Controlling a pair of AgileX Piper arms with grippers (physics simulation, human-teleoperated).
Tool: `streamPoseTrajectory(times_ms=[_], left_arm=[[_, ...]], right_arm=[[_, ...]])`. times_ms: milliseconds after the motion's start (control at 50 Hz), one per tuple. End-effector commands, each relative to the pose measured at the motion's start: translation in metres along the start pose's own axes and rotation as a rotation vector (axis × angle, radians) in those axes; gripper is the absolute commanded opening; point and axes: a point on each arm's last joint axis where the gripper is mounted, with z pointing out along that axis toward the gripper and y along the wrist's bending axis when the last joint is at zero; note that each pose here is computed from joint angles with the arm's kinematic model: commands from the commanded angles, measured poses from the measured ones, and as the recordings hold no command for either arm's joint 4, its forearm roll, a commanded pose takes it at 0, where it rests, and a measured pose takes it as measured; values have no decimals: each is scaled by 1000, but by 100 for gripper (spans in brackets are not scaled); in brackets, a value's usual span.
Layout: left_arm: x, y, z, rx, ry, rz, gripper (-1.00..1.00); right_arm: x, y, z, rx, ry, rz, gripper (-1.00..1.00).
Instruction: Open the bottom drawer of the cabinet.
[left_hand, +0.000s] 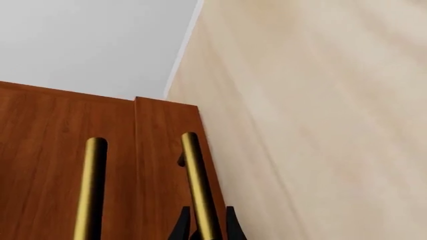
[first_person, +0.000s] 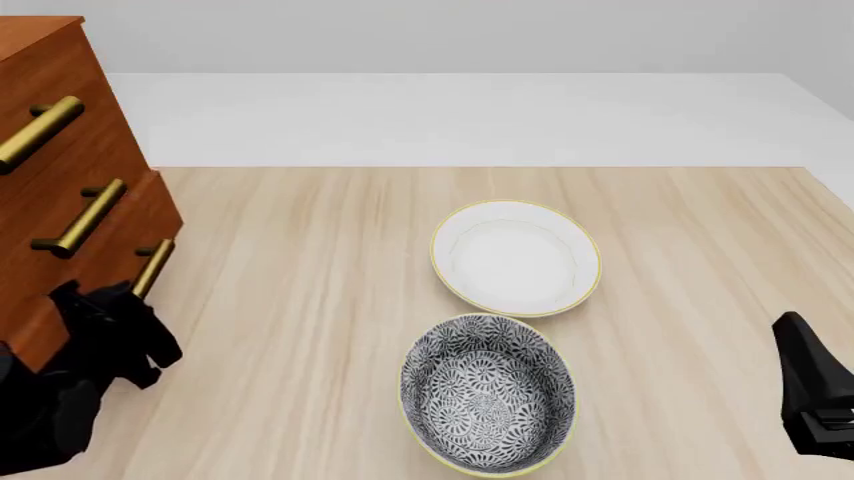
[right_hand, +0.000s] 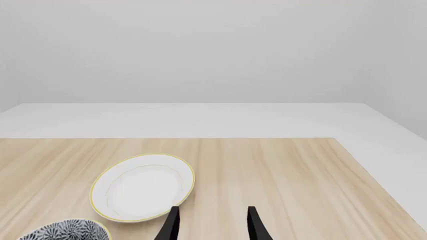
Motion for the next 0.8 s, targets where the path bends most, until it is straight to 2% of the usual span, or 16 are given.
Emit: streamPoseTrajectory(times_ms=[20,360,800], left_arm=[[-23,-21,12,79,-116,51,-100],[-43,-27,6,101,-191,64,-100],[-57,-37,10,130,-243,66,-100]], right_arm=[[0,0,0,0,0,0,100],[0,0,0,0,0,0,100],[0,0,0,0,0,0,100]])
